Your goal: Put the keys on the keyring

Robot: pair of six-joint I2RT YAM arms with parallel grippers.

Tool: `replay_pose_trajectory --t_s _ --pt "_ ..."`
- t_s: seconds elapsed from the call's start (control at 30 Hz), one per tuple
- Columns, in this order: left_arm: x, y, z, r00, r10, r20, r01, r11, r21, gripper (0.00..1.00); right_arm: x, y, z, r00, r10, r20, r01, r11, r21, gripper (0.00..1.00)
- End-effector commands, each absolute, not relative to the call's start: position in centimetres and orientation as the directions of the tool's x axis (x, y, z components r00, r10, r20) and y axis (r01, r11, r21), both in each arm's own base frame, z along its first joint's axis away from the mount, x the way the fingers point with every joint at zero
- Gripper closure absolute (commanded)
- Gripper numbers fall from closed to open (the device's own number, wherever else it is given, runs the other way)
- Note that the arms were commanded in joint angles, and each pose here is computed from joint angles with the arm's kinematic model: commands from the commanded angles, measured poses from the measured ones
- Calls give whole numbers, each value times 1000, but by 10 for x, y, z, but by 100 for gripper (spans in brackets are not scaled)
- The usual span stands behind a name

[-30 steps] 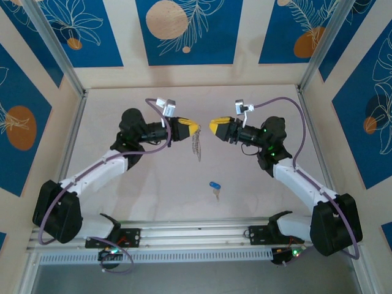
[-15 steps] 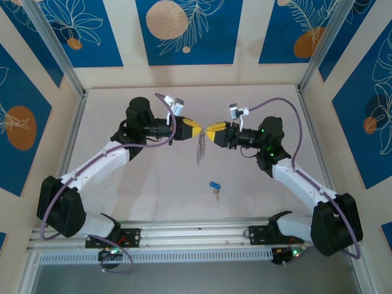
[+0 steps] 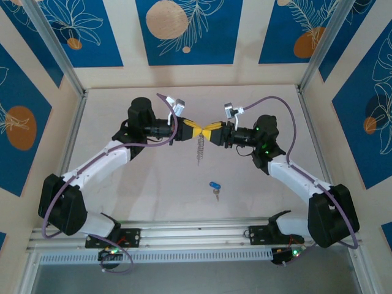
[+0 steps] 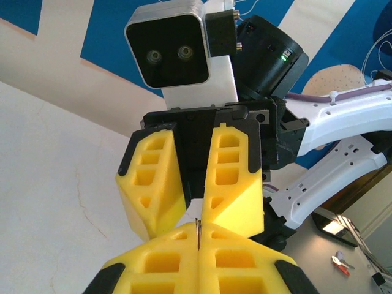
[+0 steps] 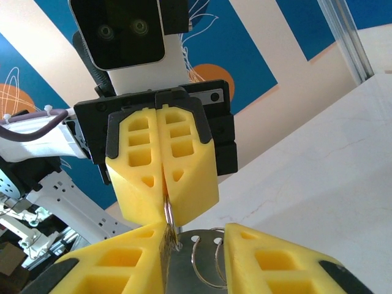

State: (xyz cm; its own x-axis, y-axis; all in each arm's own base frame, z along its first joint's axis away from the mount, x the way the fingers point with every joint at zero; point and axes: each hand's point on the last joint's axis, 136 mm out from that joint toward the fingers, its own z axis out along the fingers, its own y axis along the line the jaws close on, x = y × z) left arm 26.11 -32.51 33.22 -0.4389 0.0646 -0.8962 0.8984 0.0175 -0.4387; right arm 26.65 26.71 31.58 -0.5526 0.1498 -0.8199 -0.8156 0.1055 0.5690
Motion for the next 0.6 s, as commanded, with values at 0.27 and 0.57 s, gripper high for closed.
replay_pose_trajectory --t_s 0.27,0.57 --pt "267 -330 350 -419 7 -908 908 8 -419 100 275 272 332 -521 206 -828 -834 83 545 100" --pt "297 -295 361 -440 -293 -849 834 218 -507 93 285 262 333 -514 300 -804 -809 141 570 100"
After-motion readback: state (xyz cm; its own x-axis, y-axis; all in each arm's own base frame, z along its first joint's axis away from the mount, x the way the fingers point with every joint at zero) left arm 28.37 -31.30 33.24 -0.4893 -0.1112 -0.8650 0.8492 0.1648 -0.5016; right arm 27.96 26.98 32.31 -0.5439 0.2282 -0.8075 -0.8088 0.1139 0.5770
